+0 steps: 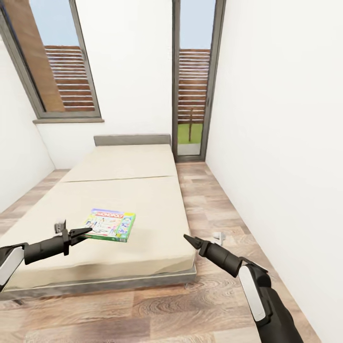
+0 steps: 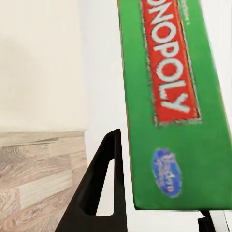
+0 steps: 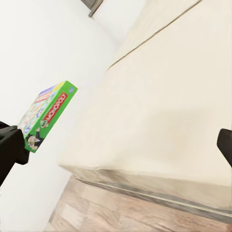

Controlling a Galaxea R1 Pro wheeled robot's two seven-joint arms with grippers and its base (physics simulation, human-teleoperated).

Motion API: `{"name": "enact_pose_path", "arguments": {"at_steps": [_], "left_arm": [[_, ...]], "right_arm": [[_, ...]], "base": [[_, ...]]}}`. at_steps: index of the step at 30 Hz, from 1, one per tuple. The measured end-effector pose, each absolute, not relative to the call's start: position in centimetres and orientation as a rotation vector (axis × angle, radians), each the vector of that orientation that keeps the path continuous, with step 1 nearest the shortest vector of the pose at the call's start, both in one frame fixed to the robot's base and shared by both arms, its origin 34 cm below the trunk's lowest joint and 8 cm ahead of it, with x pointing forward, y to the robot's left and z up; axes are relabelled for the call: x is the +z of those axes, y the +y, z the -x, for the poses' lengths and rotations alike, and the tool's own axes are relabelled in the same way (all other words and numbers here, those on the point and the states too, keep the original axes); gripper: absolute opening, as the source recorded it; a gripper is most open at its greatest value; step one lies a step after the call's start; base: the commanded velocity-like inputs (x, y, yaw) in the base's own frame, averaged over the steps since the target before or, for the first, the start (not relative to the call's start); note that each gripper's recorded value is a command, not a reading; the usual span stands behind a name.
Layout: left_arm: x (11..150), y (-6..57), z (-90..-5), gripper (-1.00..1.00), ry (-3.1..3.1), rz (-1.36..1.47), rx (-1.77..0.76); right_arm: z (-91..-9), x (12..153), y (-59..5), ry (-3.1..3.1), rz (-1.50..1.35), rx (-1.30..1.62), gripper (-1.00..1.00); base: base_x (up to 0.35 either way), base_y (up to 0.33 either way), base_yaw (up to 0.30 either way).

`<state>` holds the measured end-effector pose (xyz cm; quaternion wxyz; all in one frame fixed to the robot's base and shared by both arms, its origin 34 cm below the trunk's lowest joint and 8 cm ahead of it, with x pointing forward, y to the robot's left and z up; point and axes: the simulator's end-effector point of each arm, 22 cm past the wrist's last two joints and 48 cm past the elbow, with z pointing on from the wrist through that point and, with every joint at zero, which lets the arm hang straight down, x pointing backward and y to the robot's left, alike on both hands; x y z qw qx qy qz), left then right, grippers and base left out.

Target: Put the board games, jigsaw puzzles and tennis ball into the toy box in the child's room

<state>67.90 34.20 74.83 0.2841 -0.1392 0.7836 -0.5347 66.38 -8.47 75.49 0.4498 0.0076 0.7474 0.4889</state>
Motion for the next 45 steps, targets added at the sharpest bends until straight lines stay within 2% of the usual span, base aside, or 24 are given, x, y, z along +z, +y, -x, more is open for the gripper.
{"name": "enact_pose_path", "arguments": {"at_steps": [16,21,33,45], "left_arm": [[79.4,37.6,-67.9,-1.0,2.102,0.371,-1.36],[80.9,37.6,-68.0,-1.0,2.089,0.36,-1.373],[83.5,38.2,-68.1,-1.0,2.087,0.36,-1.365],[85.6,38.5,-68.2,-1.0,2.092,0.359,-1.355]], "right_arm": [[-67.0,79.1,-8.8,1.841,-0.009,1.179,1.0],[-67.1,80.3,-8.7,1.834,-0.008,1.178,1.0],[-67.8,83.2,-9.5,1.797,-0.011,1.154,1.0],[-68.1,85.1,-9.0,1.81,-0.021,1.143,1.0]], "base": [[0.0,0.0,0.247],[-0.171,0.0,0.237],[-0.037,0.0,0.057],[0.0,0.0,0.278]]}}
